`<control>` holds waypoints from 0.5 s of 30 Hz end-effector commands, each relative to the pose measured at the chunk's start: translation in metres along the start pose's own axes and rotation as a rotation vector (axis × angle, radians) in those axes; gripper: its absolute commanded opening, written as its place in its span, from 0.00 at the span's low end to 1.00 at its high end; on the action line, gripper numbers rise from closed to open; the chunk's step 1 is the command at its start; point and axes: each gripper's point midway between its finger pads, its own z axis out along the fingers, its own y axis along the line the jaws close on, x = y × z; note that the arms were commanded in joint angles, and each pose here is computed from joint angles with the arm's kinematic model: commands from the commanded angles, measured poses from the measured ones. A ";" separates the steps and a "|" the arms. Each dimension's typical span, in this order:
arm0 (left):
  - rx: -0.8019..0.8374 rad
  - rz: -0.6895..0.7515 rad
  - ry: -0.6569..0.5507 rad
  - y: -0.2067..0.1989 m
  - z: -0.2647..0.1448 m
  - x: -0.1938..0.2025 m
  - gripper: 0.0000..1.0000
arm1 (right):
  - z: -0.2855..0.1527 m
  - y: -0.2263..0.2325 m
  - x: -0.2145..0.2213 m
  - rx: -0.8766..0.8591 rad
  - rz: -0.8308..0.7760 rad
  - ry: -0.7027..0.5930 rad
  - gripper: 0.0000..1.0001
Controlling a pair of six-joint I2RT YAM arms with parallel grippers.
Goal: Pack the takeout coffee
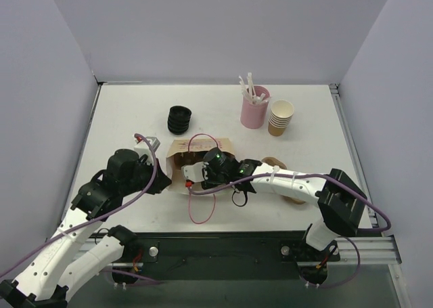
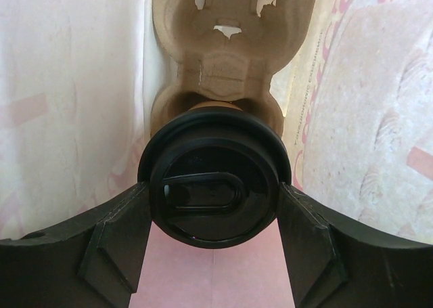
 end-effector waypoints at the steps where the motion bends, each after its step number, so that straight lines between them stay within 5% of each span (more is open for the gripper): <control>1: 0.038 -0.006 -0.035 -0.009 -0.003 -0.010 0.00 | 0.011 0.012 0.016 -0.016 -0.012 0.042 0.46; 15: 0.037 -0.029 -0.023 -0.007 0.002 -0.005 0.00 | 0.020 0.015 0.025 -0.038 0.055 0.075 0.49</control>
